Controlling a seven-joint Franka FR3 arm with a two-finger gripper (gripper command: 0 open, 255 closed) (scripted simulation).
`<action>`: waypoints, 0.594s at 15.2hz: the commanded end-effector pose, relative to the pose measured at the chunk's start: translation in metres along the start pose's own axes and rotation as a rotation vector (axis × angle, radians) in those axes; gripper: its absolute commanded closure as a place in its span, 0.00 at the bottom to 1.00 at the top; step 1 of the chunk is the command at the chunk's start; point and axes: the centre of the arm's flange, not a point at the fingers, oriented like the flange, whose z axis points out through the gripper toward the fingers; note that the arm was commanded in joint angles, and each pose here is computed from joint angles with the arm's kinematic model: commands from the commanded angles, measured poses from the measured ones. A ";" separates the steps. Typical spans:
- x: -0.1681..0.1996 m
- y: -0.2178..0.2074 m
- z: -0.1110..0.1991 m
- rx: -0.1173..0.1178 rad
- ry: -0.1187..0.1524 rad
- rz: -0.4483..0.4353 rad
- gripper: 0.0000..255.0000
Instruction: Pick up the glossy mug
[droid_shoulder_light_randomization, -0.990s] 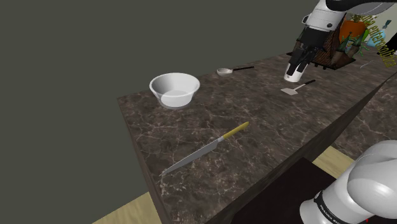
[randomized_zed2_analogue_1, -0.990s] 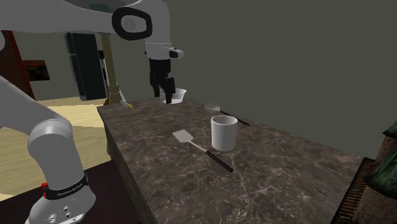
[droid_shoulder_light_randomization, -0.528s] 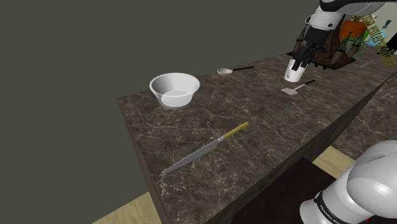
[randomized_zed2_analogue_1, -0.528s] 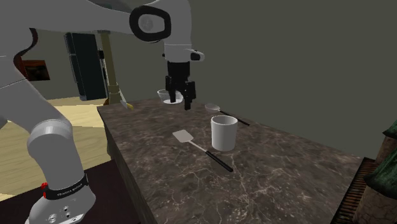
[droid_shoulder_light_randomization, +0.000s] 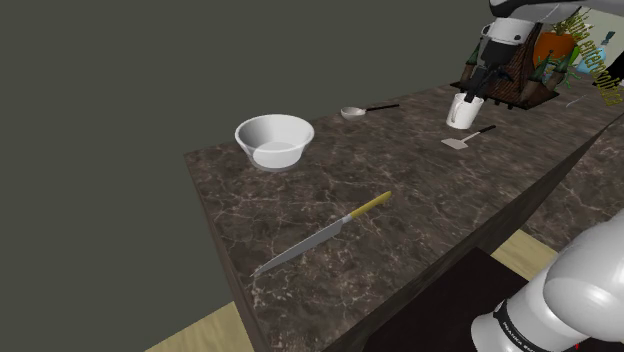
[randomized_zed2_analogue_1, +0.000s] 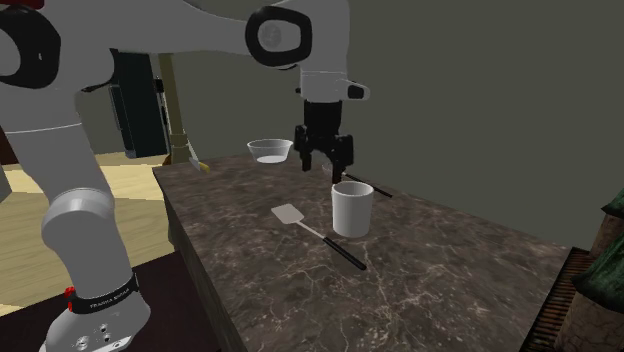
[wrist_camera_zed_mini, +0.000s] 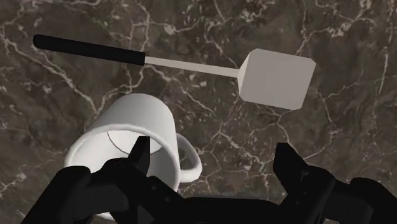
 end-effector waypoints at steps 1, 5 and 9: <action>0.009 0.025 0.003 -0.006 -0.002 -0.007 0.00; 0.023 0.074 0.005 -0.016 -0.006 -0.016 0.00; 0.032 0.101 0.011 -0.022 -0.008 -0.021 0.00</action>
